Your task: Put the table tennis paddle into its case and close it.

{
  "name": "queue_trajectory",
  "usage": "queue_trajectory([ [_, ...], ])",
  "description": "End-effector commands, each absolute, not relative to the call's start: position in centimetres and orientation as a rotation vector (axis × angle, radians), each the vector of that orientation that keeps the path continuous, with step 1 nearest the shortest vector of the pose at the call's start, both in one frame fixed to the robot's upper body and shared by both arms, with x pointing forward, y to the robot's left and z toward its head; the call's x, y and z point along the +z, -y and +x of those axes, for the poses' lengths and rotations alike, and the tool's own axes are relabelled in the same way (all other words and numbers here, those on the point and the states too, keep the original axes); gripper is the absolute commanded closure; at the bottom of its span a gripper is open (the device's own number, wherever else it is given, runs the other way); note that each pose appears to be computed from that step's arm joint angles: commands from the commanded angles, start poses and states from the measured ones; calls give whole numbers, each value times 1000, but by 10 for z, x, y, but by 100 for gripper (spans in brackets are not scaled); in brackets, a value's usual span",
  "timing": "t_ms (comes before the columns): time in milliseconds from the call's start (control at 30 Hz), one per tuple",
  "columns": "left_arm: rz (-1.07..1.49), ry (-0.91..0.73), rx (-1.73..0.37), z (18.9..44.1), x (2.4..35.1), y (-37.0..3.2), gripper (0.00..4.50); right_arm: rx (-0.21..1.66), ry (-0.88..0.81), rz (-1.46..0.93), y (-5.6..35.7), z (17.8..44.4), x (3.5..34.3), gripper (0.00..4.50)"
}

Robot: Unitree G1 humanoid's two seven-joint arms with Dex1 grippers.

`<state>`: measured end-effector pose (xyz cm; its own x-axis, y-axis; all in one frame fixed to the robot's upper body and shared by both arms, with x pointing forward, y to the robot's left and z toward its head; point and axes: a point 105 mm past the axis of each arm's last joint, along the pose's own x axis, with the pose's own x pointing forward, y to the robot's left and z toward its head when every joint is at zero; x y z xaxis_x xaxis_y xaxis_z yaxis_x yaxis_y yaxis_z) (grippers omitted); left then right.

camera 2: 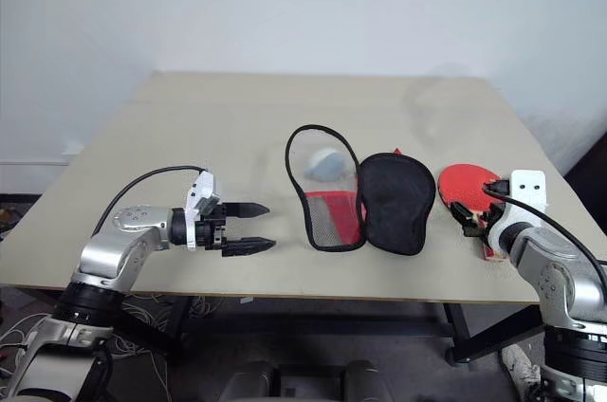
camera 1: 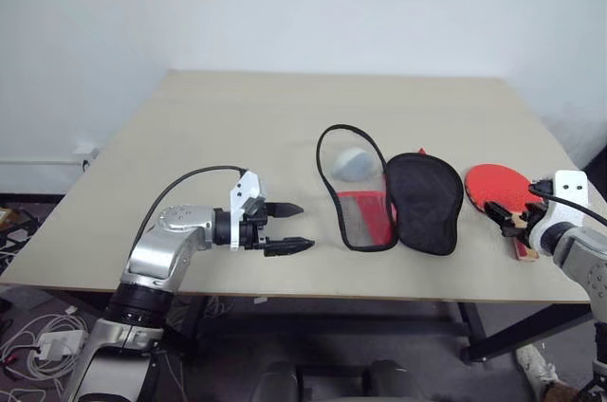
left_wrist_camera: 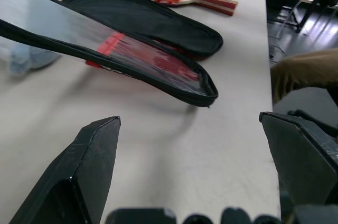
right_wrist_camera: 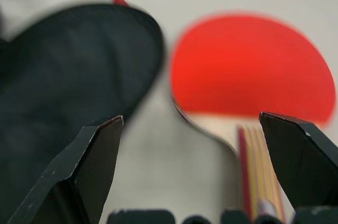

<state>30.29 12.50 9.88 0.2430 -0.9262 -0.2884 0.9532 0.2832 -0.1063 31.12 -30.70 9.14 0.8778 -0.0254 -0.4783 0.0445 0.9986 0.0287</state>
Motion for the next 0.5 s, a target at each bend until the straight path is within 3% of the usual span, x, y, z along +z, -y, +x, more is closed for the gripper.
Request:
queue_trajectory([
  [33,128,-285,-1314,303,106,-122,0,-88,-486,3,323,314,101,1],
  [500,142,-285,-1297,301,99,-129,0,-146,-614,25,341,330,71,1],
])
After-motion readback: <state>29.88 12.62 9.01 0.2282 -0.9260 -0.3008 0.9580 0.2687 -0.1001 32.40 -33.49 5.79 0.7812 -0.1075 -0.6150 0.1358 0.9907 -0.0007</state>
